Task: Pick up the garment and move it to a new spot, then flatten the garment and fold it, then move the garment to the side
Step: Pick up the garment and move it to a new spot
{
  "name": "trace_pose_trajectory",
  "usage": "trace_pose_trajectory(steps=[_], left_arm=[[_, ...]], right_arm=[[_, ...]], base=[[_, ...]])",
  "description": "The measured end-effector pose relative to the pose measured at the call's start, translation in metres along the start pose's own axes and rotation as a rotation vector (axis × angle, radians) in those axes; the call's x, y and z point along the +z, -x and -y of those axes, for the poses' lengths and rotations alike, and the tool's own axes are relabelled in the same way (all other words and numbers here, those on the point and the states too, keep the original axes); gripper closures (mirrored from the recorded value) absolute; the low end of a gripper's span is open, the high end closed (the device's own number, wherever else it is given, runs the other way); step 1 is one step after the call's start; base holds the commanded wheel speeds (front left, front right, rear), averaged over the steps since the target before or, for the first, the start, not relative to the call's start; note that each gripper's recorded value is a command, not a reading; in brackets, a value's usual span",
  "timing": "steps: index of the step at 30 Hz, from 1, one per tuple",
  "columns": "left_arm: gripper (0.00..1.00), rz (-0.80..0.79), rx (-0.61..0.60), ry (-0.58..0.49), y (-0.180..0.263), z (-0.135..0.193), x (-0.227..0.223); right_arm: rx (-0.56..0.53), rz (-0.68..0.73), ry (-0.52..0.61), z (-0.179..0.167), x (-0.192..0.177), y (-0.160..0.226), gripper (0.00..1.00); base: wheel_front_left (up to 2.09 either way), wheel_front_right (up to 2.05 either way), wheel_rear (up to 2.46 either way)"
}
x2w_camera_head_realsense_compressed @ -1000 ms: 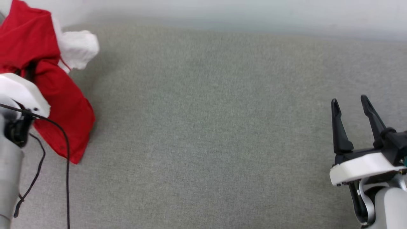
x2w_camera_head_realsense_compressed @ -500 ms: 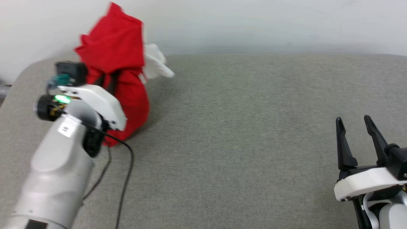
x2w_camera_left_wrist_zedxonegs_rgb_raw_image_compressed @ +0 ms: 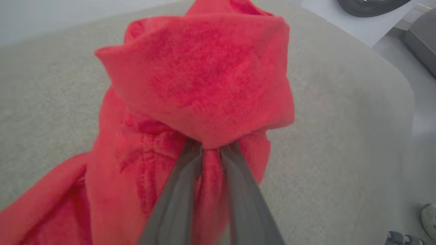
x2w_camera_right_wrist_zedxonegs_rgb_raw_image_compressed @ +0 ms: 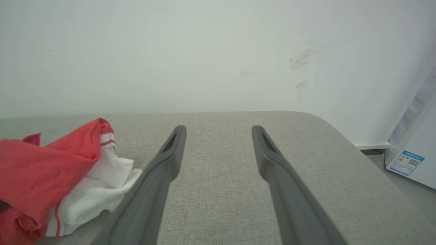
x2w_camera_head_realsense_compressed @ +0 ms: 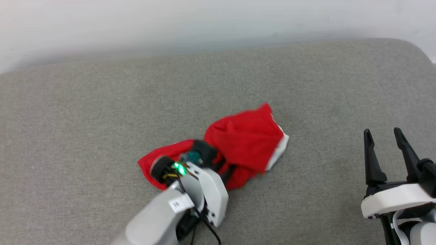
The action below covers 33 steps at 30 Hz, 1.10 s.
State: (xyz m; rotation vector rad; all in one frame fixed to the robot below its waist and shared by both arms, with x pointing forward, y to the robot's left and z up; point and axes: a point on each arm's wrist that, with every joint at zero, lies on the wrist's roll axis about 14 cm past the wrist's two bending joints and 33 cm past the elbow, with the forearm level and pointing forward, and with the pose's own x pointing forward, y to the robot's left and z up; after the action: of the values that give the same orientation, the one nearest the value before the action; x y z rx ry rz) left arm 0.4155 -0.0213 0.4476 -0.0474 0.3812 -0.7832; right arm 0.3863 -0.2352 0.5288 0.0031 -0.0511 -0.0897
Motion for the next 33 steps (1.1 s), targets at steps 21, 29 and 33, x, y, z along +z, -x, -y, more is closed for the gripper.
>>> trace_pose_trajectory(steps=[21,29,33], left_arm=[[0.00,0.084,-0.157,-0.091,0.015,0.060,-0.011],[0.00,0.339,-0.038,-0.084,0.043,0.050,0.044],[0.00,0.420,0.101,-0.058,0.062,0.022,0.061]], right_arm=[[0.040,0.002,-0.007,-0.015,-0.006,-0.015,0.00],[0.070,0.006,-0.006,-0.024,0.002,-0.005,0.00],[0.084,0.009,-0.007,-0.029,0.006,0.000,0.00]], base=[[0.00,0.00,0.00],[0.00,0.00,0.00],[0.00,0.00,0.00]])
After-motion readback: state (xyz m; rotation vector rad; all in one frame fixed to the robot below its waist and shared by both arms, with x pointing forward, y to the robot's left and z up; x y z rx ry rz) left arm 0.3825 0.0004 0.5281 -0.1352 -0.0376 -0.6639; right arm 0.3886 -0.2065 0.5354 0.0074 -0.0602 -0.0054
